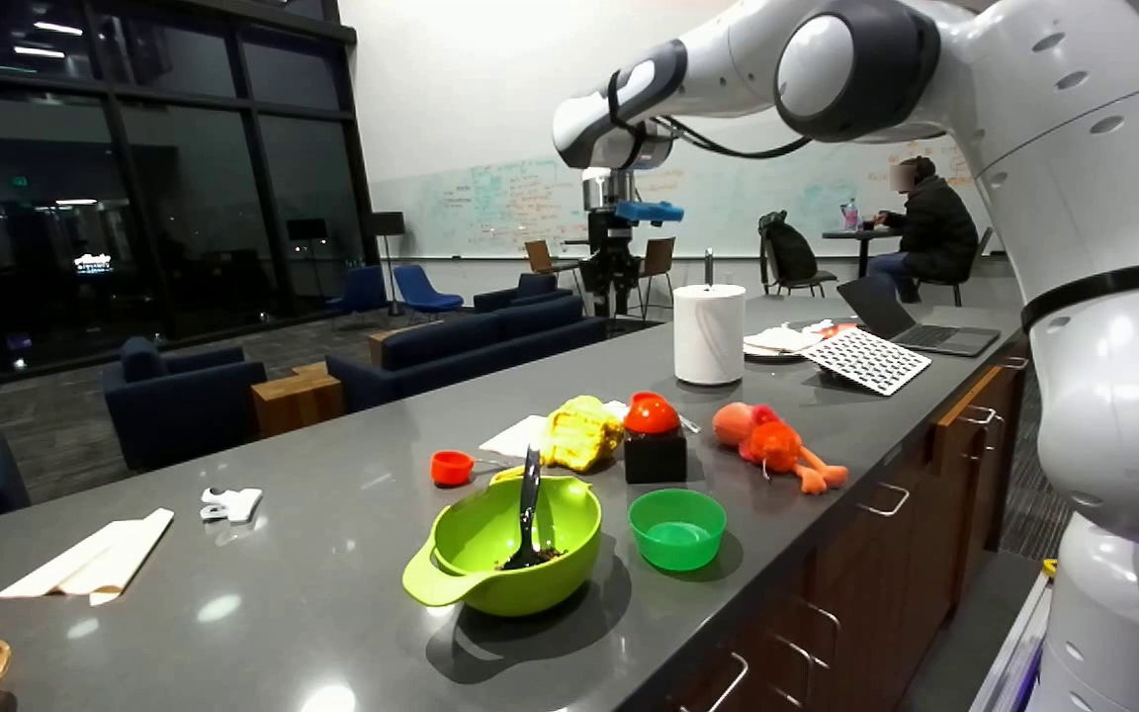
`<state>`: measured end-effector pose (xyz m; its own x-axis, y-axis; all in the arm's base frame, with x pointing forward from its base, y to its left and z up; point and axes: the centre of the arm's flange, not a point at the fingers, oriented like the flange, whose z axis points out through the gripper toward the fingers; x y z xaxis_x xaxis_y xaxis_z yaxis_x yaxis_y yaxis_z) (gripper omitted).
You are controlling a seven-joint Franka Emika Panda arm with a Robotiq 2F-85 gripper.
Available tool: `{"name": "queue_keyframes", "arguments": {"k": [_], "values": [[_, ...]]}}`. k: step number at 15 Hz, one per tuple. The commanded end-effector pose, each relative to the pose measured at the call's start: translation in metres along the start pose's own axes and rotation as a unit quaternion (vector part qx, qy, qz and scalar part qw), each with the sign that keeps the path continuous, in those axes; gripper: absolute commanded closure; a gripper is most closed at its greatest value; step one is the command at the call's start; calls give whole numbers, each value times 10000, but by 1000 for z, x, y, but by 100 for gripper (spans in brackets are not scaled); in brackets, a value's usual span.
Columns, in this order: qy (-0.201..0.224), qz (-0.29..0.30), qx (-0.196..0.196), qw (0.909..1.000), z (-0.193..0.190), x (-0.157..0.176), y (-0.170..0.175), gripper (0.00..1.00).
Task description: Press the orange button
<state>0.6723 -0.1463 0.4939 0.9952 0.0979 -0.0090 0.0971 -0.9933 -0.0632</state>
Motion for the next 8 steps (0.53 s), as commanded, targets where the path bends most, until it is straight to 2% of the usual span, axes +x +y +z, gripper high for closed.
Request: {"name": "queue_keyframes", "arguments": {"k": [1, 3, 4, 5, 8], "values": [[0, 0, 0, 10000, 0, 0, 0, 50], [-1, 0, 0, 10000, 0, 0, 0, 50], [-1, 0, 0, 10000, 0, 0, 0, 25], [-61, 71, 26, 10000, 4, 4, -8, 25], [-95, 329, 118, 9993, 25, 15, -27, 9]]}}
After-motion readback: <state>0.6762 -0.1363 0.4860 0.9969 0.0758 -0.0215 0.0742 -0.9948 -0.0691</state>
